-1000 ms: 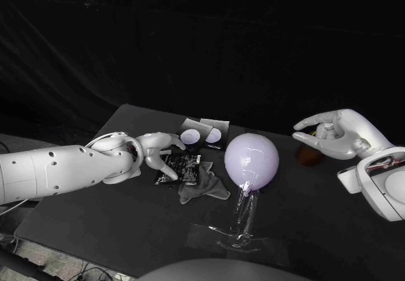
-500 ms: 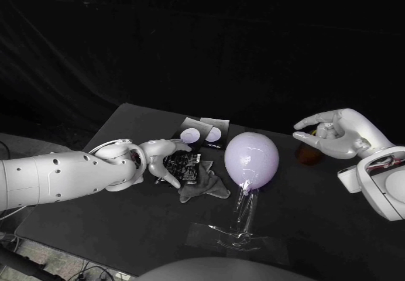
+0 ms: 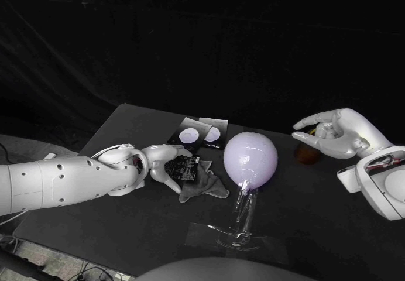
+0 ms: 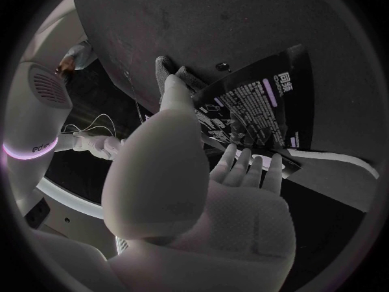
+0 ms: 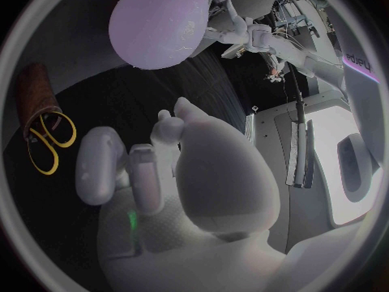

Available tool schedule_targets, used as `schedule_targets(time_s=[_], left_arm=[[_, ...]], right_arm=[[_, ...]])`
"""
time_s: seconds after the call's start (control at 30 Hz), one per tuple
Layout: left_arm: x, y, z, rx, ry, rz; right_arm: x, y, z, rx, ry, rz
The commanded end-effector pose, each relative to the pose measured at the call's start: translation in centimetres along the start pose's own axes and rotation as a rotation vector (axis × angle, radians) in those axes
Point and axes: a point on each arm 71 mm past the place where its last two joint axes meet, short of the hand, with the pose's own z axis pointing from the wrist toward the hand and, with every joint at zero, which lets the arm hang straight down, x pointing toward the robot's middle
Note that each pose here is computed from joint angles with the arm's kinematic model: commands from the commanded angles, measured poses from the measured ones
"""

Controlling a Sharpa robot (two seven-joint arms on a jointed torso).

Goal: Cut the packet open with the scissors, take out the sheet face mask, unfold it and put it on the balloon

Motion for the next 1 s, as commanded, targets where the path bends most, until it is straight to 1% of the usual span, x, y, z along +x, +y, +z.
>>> schedule_targets(time_s=[0.03,0.27,0.67,1.0], left_arm=[[0.1,0.11,0.26,-0.005,-0.005,0.014],[0.27,0.27,0.64,-0.005,-0.008,0.012],[0.28,0.48,0.75,-0.006,-0.009,-0.007],[0.18,0.39,0.76,0.018,-0.02,-0.05]], right_arm=[[0.12,0.11,-0.07,-0.013,0.017,-0.002],[0.19,0.1,-0.07,-0.013,0.022,-0.002],[0.37,0.07,-0.14,-0.014,0.03,0.0],[0.39,0.04,-0.18,-0.014,0.032,0.0]])
